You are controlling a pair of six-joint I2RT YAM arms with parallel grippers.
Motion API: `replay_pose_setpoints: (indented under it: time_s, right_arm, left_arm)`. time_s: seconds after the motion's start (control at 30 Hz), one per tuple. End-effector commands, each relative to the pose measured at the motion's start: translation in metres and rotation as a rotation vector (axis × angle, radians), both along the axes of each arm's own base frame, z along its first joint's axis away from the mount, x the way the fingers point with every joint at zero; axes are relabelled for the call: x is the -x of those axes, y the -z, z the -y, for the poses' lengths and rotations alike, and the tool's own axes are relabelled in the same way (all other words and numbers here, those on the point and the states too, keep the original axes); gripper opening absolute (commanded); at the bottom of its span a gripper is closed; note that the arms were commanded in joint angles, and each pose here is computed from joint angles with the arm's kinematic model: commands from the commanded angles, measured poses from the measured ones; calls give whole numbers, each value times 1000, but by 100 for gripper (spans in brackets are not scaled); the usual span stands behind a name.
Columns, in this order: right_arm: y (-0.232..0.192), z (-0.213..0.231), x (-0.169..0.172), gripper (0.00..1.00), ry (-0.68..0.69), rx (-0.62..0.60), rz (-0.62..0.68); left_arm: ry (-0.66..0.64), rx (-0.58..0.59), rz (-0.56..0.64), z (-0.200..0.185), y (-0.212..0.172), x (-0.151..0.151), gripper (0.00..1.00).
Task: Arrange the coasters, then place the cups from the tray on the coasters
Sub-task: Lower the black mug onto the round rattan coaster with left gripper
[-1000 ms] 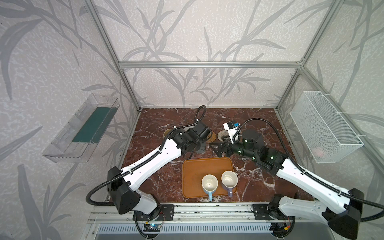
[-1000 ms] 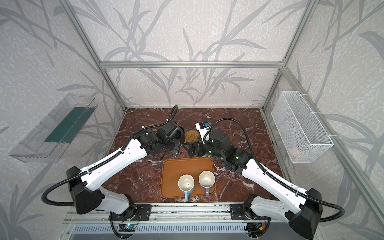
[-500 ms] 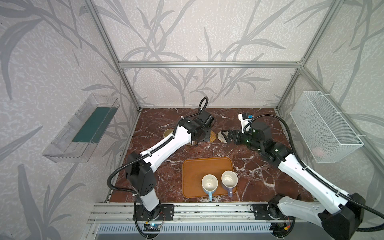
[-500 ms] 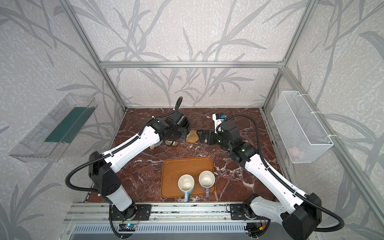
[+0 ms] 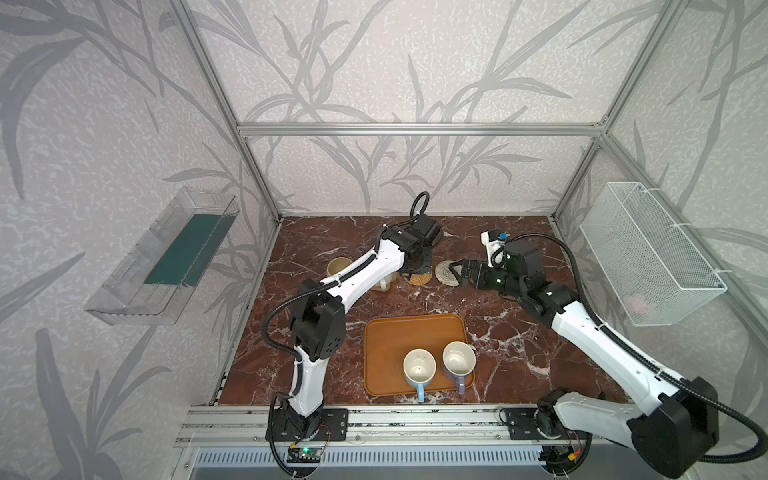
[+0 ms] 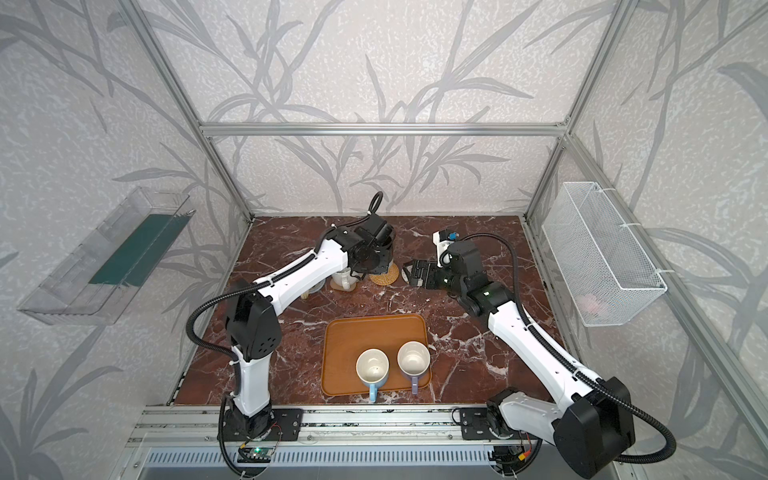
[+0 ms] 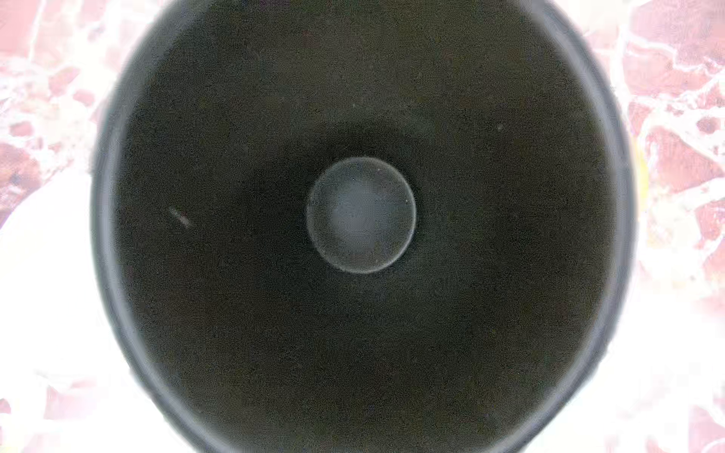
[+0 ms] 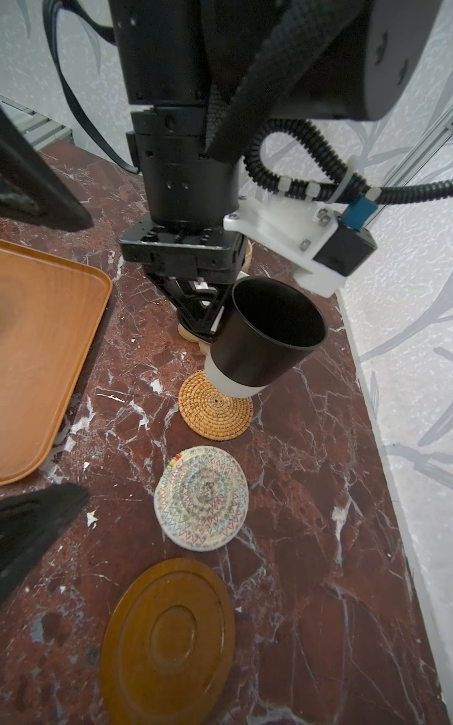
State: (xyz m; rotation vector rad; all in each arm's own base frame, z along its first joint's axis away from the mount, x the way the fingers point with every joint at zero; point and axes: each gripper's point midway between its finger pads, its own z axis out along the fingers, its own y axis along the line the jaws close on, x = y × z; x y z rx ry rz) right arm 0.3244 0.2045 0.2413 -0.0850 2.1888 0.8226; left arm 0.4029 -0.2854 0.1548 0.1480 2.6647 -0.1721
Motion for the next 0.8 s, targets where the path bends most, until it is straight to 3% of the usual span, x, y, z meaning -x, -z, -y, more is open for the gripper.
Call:
replay_pose_setpoints:
  time_s: [0.0, 0.77]
  right_arm:
    - [1, -1, 1, 99, -23, 4, 16]
    - [33, 2, -1, 99, -14, 5, -51]
  left_arm:
    - [-33, 35, 81, 6, -17, -24, 0]
    - [-88, -63, 24, 2, 42, -38, 0]
